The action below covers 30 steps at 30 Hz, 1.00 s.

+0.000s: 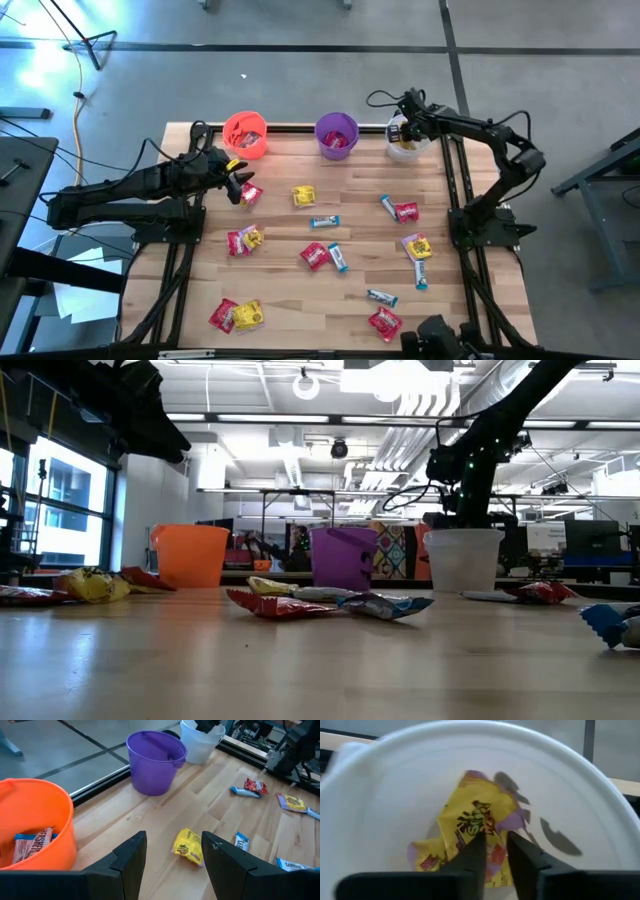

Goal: Sort candy
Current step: Put the yellow candy into the white bucket, then put the white chocolate bar into the orange bucket

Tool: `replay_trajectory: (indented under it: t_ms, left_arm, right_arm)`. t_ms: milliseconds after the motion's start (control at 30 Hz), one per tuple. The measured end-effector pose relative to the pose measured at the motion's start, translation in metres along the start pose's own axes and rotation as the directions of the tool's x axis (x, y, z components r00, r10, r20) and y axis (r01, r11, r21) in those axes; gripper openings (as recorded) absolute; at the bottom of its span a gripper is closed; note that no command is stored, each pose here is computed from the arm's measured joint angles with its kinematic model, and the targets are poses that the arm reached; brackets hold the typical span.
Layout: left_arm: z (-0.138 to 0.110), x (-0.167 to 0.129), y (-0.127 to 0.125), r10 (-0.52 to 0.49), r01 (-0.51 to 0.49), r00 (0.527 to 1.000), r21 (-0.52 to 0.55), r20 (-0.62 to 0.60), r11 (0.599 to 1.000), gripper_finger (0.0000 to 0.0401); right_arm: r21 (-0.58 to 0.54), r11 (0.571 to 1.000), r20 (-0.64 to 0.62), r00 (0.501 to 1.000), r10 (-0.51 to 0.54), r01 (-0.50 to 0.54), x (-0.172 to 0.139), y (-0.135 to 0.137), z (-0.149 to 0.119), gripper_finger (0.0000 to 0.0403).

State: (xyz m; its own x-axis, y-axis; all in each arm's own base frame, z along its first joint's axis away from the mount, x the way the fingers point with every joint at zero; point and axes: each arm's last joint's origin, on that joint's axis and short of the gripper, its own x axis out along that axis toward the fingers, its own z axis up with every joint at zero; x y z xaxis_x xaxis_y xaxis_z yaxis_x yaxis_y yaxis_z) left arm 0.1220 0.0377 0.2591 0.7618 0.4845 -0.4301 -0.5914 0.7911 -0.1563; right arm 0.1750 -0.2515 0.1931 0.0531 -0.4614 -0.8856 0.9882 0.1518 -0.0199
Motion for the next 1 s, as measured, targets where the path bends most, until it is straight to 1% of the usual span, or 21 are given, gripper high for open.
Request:
replay_trajectory:
  t_ms: [167,233,300,367,433,500,600,633,667,800,900,1000]
  left_arm:
    - [0.000,0.000,0.000,0.000,0.000,1.000,0.000,0.000,1.000,0.0176]
    - [0.000,0.000,0.000,0.000,0.000,1.000,0.000,-0.001,1.000,0.0176]
    - [0.000,0.000,0.000,-0.008,0.008,1.000,0.002,-0.003,1.000,0.0176]
    - [0.000,0.000,-0.001,-0.031,0.031,0.999,0.013,-0.013,0.999,0.0171]
    - [-0.001,0.002,-0.002,-0.059,0.060,0.998,0.020,-0.032,0.998,0.0162]
    - [-0.002,0.004,-0.004,-0.082,0.083,0.995,0.023,-0.054,0.996,0.0149]
    - [-0.004,0.009,-0.006,-0.114,0.117,0.989,0.028,-0.090,0.993,0.0122]
    - [-0.004,0.010,-0.007,-0.127,0.131,0.986,0.030,-0.104,0.991,0.0112]
    - [-0.004,0.012,-0.008,-0.145,0.150,0.983,0.035,-0.116,0.988,0.0102]
    - [-0.006,0.020,-0.013,-0.223,0.239,0.960,0.075,-0.171,0.968,0.0063]
    - [-0.008,0.028,-0.017,-0.274,0.299,0.939,0.097,-0.208,0.949,0.0038]
    - [-0.012,0.037,-0.021,-0.321,0.357,0.908,0.097,-0.271,0.929,0.0017]
  right_arm:
    - [0.011,1.000,-0.005,1.000,0.027,-0.027,-0.015,0.000,0.005,0.0157]
    - [-0.002,0.999,0.008,0.999,0.044,-0.044,-0.029,0.002,0.011,0.0179]
    - [-0.041,0.997,0.034,0.997,0.065,-0.063,-0.047,0.007,0.018,0.0186]
    - [-0.095,0.991,0.054,0.994,0.096,-0.091,-0.068,0.015,0.020,0.0177]
    - [-0.147,0.981,0.067,0.989,0.135,-0.124,-0.088,0.023,0.018,0.0152]
    - [-0.205,0.967,0.072,0.983,0.171,-0.153,-0.104,0.033,0.009,0.0113]
    - [-0.273,0.939,0.054,0.971,0.231,-0.208,-0.123,0.050,-0.010,0.0036]
    - [-0.298,0.927,0.045,0.967,0.251,-0.226,-0.129,0.057,-0.018,0.0019]
    - [-0.317,0.916,0.039,0.962,0.272,-0.246,-0.135,0.064,-0.026,0.0010]
    - [-0.356,0.884,0.013,0.944,0.330,-0.303,-0.157,0.091,-0.061,0.0014]
    - [-0.384,0.866,0.007,0.936,0.351,-0.321,-0.171,0.107,-0.090,0.0003]
    - [-0.374,0.854,-0.010,0.922,0.386,-0.361,-0.175,0.119,-0.120,0.0003]
